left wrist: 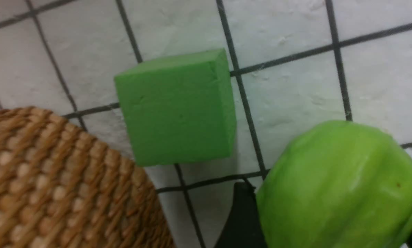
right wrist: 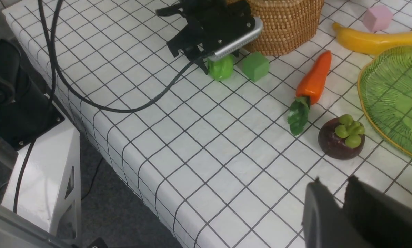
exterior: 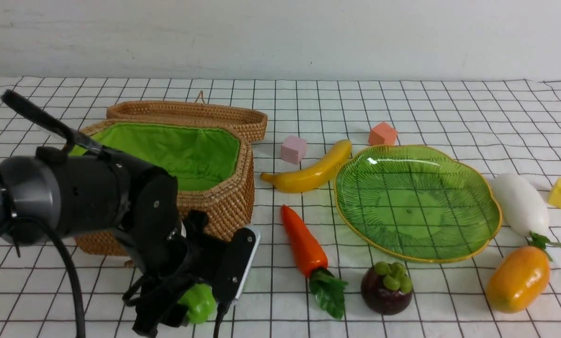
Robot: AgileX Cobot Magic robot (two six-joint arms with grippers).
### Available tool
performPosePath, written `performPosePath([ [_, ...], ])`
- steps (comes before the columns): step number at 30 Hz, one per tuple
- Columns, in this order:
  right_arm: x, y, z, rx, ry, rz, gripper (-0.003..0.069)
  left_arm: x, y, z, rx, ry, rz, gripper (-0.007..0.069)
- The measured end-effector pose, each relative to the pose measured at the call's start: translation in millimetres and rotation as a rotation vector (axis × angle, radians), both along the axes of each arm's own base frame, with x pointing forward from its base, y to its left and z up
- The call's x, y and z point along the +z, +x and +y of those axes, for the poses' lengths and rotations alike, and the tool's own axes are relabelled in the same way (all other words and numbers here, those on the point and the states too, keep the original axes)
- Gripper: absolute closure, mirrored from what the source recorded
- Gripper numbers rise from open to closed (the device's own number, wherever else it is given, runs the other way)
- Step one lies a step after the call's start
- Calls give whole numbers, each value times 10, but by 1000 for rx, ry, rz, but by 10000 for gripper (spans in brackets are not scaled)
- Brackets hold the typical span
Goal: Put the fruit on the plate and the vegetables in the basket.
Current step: Take a chayote with your left arm and place it on the basket on the left.
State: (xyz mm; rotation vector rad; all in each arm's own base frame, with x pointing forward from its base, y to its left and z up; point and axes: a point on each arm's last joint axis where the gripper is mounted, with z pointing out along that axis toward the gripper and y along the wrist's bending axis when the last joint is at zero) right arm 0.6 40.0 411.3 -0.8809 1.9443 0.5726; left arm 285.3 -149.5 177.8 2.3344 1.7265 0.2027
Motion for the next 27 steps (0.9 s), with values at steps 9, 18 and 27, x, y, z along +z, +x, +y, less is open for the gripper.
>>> performPosePath([
  [9,2,-2,7,7,5,3,529,-48,-1,15,55,36,51,157],
  [18,6,0,10,7,10,4,518,740,-545,0,227,-22,41,157],
  [27,104,63,20,-35,90,-88,511,1574,-250,257,386,-270,-486,157],
])
